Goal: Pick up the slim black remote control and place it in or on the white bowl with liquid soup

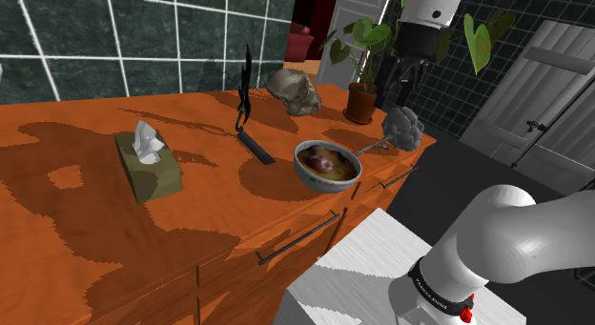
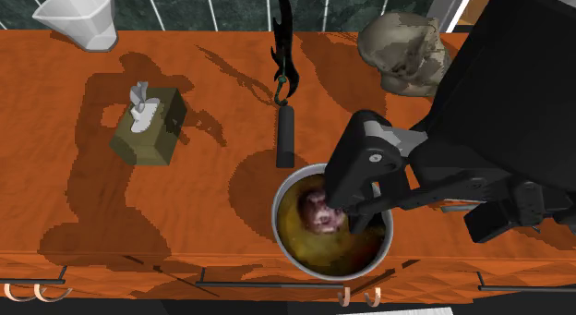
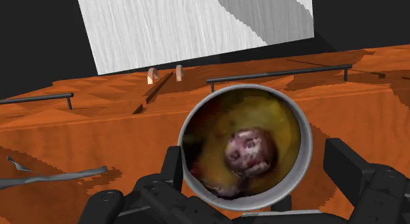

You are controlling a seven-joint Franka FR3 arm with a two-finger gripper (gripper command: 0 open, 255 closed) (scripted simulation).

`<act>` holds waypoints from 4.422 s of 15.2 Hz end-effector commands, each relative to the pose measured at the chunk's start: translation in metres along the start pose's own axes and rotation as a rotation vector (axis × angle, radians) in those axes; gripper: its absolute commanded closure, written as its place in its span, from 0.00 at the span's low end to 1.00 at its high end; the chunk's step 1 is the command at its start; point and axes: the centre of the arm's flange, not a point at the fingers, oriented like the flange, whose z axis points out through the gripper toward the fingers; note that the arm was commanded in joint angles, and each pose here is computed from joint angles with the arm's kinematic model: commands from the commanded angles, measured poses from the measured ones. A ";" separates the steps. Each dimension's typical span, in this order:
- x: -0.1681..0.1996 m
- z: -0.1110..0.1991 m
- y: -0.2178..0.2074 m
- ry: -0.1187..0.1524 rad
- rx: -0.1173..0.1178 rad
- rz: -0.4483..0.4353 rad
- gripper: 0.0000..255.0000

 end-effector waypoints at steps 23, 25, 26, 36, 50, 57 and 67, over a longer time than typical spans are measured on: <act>0.218 0.167 -0.072 0.048 0.034 0.020 0.00; 0.238 0.181 -0.078 0.052 0.037 0.021 0.00; 0.248 0.188 -0.082 0.054 0.039 0.022 0.00; 0.313 0.249 -0.103 0.068 0.049 0.028 0.00; 0.315 0.273 -0.104 0.068 0.049 0.028 1.00; 0.315 0.272 -0.104 0.068 0.049 0.028 1.00; 0.311 0.225 -0.106 0.068 0.049 0.028 1.00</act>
